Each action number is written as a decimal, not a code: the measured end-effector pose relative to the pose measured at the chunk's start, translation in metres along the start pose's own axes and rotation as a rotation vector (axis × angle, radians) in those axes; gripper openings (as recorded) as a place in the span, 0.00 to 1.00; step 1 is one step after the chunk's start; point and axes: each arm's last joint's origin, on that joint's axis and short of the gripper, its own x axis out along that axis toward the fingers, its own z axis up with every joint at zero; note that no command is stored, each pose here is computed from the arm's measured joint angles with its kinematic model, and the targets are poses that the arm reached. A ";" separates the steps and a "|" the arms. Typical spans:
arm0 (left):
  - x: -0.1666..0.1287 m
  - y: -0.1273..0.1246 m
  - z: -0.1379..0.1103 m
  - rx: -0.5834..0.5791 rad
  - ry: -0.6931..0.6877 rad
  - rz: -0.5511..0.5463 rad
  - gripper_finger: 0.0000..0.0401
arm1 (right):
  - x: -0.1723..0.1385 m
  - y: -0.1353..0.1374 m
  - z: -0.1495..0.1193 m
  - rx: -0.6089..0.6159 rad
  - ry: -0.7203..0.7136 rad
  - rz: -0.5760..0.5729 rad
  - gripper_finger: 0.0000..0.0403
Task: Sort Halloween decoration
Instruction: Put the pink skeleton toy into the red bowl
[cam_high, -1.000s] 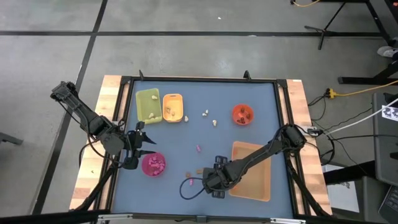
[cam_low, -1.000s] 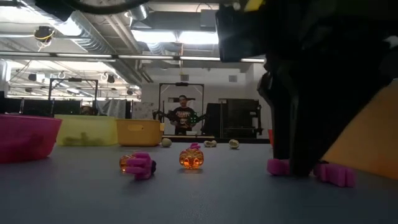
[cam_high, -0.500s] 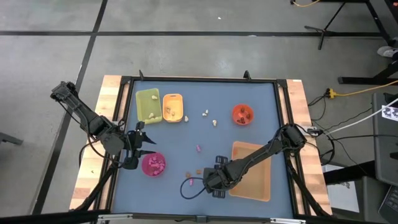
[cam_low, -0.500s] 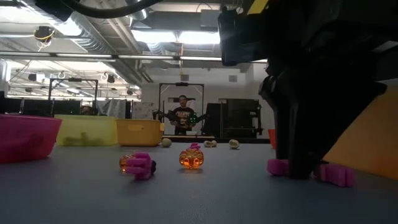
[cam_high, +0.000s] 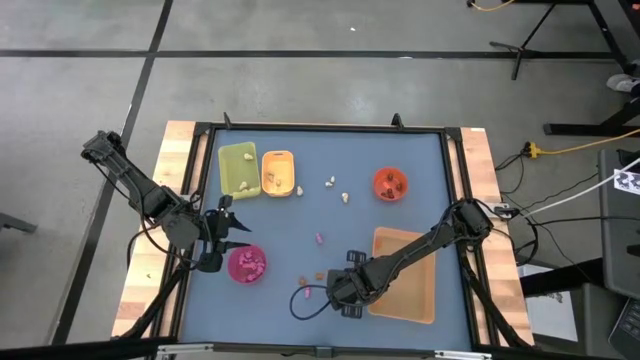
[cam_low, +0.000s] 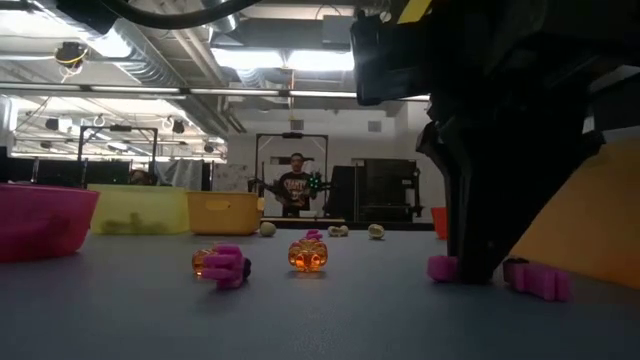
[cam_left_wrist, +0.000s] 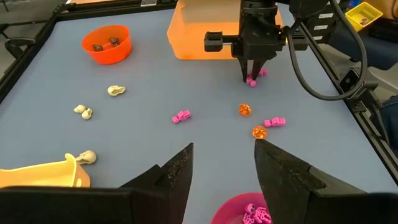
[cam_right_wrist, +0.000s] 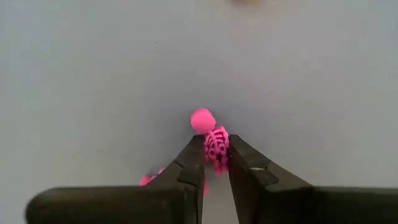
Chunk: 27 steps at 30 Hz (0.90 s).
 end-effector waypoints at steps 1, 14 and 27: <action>0.000 0.000 0.000 0.000 0.000 0.000 0.39 | 0.000 0.000 0.000 0.000 0.000 0.000 0.13; 0.000 0.000 0.000 0.001 0.001 0.000 0.39 | -0.016 0.007 0.027 0.030 -0.144 0.085 0.15; 0.000 0.000 0.000 0.002 0.001 0.000 0.39 | -0.040 -0.020 0.103 0.044 -0.764 0.182 0.15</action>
